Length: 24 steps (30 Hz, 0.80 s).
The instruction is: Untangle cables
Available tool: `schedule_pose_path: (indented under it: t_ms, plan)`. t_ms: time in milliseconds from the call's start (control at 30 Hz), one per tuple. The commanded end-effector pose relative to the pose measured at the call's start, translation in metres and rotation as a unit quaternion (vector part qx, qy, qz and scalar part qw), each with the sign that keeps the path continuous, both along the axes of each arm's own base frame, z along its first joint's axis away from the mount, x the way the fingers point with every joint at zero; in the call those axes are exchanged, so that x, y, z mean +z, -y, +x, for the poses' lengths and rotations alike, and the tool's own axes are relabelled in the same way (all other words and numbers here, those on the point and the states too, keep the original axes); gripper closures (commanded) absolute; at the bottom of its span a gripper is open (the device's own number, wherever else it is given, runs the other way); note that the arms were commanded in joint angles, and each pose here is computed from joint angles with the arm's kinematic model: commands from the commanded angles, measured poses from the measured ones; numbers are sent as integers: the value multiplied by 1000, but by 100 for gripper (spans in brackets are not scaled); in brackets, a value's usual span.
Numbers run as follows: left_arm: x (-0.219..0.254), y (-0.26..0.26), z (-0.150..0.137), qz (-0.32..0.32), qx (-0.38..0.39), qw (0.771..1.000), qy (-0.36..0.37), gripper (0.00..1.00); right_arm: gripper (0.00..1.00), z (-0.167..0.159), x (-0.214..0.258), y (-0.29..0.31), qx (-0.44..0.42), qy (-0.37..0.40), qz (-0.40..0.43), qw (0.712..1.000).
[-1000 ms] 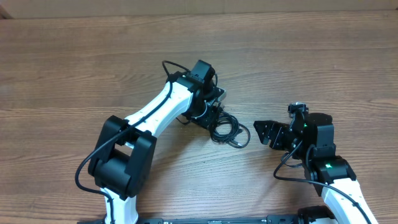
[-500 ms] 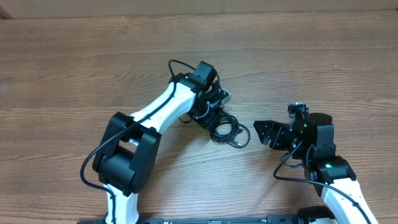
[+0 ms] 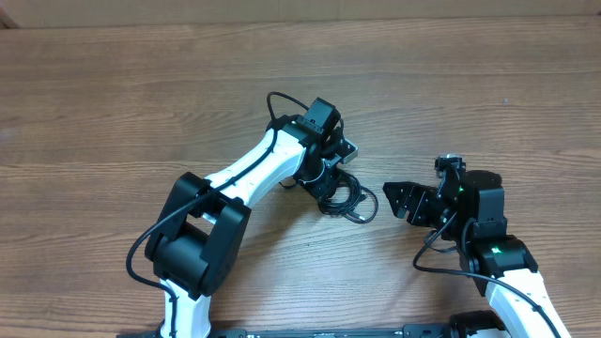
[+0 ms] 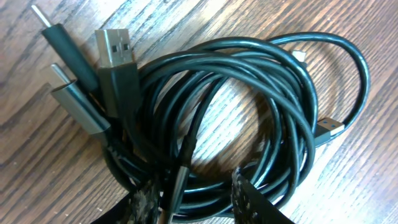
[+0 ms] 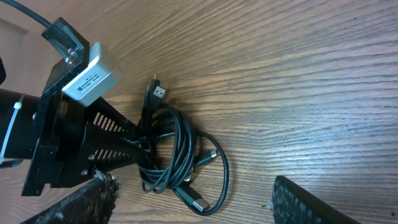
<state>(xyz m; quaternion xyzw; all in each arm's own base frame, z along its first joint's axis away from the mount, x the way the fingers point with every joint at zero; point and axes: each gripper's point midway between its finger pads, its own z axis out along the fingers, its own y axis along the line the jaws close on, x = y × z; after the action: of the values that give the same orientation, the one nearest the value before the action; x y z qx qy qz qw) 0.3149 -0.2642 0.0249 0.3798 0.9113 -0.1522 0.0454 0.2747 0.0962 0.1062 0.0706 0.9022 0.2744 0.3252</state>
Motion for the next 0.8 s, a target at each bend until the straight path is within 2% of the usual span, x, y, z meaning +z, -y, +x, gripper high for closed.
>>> schedule_pose_path:
  t_ms: [0, 467, 533, 633, 767]
  plan:
    - [-7, -4, 1, 17, -3, 1000, 4, 62, 22, 7, 13, -1, -1, 18, -1, 1000]
    - [-12, -10, 5, 34, 0, 999, 19, 67, 22, 7, 13, -1, -1, 17, -1, 1000]
    - [-14, -11, 4, 34, 0, 999, 18, 73, 22, 7, 13, -1, -1, 17, -1, 1000]
    - [-13, -10, 6, 32, 1, 999, 21, 86, 22, 7, 13, -1, -1, 17, -1, 1000]
    - [-13, -9, 8, 30, 11, 999, 22, 90, 22, 7, 13, -1, -1, 17, -1, 1000]
